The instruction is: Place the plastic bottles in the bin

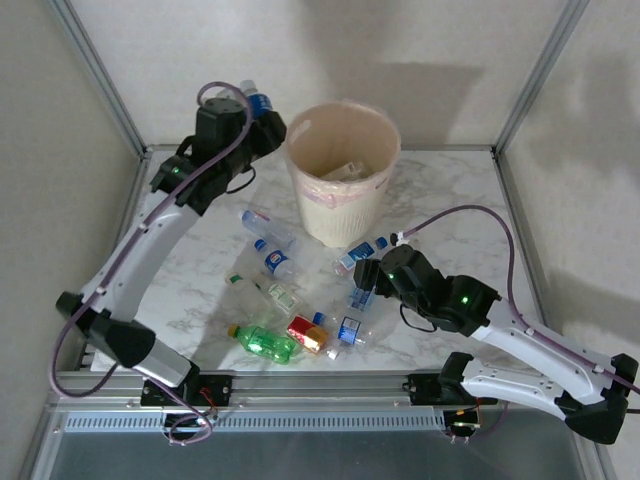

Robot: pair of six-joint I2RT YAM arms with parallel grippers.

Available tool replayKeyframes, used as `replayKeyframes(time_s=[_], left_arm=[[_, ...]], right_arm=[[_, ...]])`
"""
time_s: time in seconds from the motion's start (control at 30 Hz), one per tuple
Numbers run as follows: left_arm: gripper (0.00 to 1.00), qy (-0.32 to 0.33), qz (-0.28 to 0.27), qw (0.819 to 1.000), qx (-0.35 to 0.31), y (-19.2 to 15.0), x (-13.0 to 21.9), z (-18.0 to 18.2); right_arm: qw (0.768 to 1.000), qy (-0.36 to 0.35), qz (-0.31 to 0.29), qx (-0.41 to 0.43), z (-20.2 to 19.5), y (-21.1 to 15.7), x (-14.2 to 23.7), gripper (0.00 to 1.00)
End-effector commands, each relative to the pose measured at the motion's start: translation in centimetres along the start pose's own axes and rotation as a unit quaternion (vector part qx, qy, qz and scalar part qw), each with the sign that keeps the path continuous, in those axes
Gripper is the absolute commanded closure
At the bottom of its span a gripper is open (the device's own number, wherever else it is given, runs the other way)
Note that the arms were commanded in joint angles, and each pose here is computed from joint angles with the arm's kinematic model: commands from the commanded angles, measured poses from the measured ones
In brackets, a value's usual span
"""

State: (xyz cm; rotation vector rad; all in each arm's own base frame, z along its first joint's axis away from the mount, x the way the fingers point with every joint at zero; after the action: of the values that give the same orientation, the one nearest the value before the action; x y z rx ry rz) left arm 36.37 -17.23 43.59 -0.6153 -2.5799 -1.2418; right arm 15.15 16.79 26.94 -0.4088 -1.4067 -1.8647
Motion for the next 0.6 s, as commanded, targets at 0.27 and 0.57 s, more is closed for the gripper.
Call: replayKeyframes(time_s=[0.27,0.57], left_arm=[[0.39,-0.025,0.077,0.997,-0.017,-3.6,-6.8,-3.8],[0.39,-0.011,0.101,0.994,-0.028,-5.5,-9.4,-3.6]], right_arm=[[1.0,-0.005,0.006,-0.012,-0.5,-0.6,0.0,0.22],[1.0,-0.014,0.009,-0.014,-0.8,-0.8,0.0,0.22]])
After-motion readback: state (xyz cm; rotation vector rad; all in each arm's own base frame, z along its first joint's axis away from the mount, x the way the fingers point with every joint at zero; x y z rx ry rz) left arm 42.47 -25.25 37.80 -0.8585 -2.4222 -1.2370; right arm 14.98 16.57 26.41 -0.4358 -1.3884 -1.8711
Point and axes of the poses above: each hand's point on the last joint's axis, 136 mm out from that joint toward the fingers, its own x axis back along the fingers, its own z axis along the line the jaws close on, y = z × x, the point moved 7 cm from there along x, back along the fingers, and after that the axes turned 3 degrees about x, right-handed, at the moved point
